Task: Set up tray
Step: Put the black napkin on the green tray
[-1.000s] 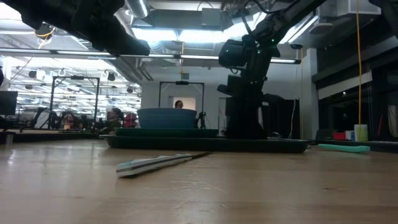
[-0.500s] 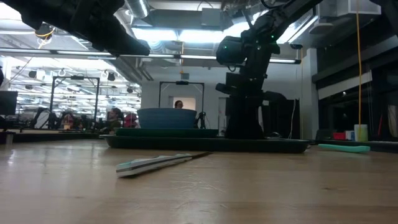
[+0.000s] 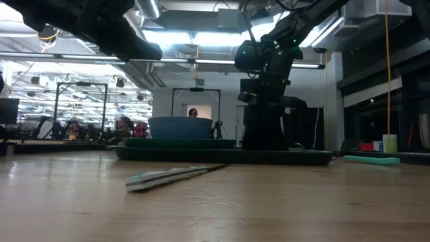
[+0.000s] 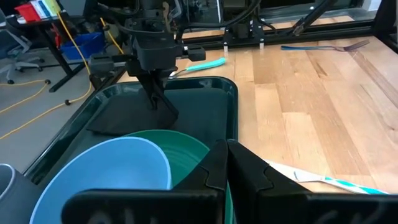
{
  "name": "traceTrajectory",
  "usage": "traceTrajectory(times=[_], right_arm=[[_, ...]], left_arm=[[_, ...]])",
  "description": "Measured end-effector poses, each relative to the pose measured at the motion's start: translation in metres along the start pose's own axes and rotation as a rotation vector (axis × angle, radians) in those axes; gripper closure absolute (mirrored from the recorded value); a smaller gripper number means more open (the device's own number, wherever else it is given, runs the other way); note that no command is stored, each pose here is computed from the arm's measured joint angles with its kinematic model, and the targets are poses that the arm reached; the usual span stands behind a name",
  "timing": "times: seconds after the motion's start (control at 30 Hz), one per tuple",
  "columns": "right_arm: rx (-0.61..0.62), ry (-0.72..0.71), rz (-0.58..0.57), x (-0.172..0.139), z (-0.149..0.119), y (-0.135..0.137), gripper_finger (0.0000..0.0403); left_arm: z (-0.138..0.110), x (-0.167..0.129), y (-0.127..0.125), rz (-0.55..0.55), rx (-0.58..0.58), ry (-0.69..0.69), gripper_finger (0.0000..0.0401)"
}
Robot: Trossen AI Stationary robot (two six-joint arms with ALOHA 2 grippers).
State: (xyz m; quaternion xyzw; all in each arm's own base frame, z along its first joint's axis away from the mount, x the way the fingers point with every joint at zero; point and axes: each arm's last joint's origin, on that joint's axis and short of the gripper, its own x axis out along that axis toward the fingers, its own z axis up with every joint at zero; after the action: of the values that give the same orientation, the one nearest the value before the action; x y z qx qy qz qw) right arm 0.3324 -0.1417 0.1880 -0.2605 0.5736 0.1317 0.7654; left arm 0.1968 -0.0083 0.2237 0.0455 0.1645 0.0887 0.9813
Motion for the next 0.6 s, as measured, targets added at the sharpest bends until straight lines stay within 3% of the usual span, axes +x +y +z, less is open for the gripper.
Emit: traceTrajectory(times=[0.37, 0.6], right_arm=[[0.051, 0.004, 0.033, 0.0000, -0.0012, 0.0026, 0.0345], [0.057, 0.005, 0.031, -0.0001, -0.0018, 0.0021, 0.0264]], left_arm=[[0.0000, 0.0000, 0.0000, 0.000, -0.024, 0.000, 0.0399], [0.0000, 0.0000, 0.0000, 0.000, -0.024, 0.000, 0.0398]])
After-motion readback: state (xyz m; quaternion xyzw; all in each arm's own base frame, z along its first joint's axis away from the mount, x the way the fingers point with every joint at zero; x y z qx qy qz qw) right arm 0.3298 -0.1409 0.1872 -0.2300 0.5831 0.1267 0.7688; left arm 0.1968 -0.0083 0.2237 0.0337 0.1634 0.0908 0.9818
